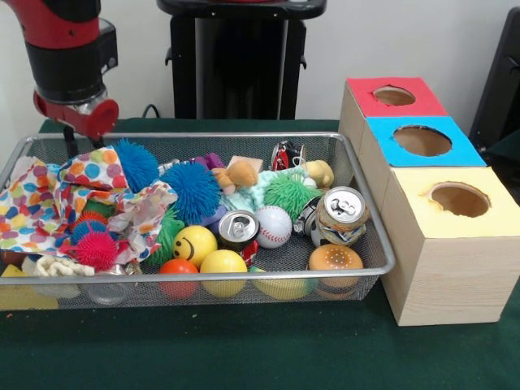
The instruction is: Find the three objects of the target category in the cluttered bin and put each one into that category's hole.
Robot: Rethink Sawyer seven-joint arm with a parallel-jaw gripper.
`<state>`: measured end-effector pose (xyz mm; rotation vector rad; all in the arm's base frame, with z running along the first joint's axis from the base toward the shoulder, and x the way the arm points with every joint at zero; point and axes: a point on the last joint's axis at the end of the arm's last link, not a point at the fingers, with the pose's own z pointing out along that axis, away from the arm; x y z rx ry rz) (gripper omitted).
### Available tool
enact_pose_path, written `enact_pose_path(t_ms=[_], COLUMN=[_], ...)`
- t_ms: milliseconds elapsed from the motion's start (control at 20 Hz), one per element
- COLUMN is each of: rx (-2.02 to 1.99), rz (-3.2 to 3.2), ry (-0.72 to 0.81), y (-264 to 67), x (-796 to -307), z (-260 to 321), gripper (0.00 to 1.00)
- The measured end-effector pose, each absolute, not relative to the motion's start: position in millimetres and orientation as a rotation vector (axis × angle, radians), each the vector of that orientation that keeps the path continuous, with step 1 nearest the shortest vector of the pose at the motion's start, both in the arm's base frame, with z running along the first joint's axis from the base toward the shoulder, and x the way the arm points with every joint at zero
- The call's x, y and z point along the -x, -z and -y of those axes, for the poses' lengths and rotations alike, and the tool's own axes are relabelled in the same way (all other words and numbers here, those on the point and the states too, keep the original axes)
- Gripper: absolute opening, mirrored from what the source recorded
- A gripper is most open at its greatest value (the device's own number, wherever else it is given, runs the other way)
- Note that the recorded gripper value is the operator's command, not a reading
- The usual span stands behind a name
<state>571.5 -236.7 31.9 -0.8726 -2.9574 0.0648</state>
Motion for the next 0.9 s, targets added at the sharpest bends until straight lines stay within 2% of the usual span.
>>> enact_pose_path(t_ms=[500, 900], rx=[0.835, 0.724], rz=[2.989, 3.057], ry=[0.071, 0.131], y=[-5.1, 3.0], x=[-595.4, -625.2], z=[221.3, 240.0], gripper=[1.0, 1.0])
